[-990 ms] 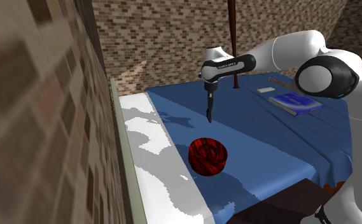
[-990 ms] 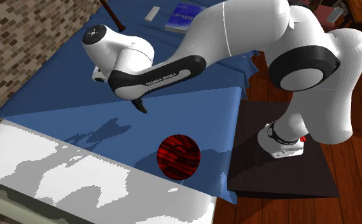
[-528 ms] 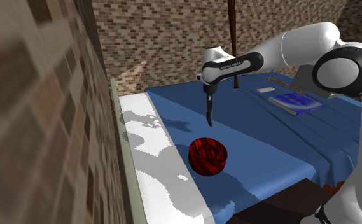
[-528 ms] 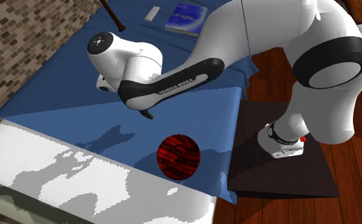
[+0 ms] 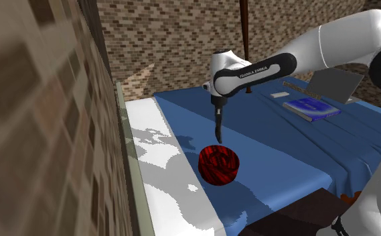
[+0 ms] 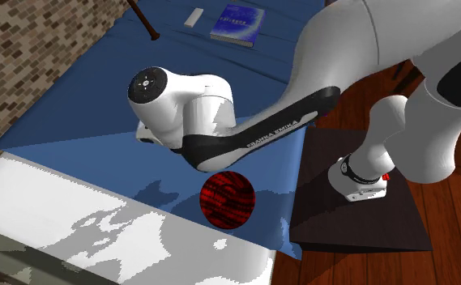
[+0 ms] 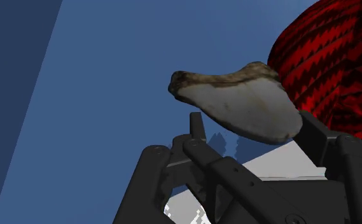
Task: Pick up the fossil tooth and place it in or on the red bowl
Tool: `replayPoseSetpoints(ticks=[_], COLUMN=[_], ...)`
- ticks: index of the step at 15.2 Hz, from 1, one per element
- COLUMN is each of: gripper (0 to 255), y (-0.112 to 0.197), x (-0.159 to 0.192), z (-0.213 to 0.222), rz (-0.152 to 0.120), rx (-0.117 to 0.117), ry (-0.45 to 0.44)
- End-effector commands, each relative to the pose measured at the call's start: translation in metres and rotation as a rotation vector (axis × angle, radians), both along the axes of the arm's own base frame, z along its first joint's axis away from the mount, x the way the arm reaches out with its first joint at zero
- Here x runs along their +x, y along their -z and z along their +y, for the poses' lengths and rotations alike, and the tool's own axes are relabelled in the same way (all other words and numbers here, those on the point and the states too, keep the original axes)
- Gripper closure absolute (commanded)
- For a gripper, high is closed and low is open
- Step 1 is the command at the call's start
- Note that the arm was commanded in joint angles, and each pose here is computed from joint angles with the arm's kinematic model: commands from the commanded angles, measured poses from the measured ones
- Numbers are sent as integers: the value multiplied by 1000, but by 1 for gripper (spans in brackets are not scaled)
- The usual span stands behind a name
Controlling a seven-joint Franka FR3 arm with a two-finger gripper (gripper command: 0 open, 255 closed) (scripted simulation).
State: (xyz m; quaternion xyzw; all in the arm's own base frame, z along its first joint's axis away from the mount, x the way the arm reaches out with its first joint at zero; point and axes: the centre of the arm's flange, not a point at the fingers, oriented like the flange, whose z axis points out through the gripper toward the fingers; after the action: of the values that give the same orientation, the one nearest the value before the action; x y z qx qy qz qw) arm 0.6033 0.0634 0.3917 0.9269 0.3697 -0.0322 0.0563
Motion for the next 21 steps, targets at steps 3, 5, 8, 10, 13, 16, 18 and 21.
replayPoseSetpoints(ticks=[3, 5, 8, 10, 13, 16, 18, 21], gripper=[255, 255, 255, 0, 0, 0, 0, 0], y=[2, 2, 1, 0, 22, 45, 62, 78], x=[-34, -50, -74, -63, -63, -56, -48, -41], z=[43, 64, 95, 84, 46, 10, -13, -26], rz=[0, 0, 0, -1, 37, 75, 100, 116], rx=[0, 0, 0, 0, 42, 84, 112, 129], ry=[1, 1, 1, 0, -219, -438, -584, -675])
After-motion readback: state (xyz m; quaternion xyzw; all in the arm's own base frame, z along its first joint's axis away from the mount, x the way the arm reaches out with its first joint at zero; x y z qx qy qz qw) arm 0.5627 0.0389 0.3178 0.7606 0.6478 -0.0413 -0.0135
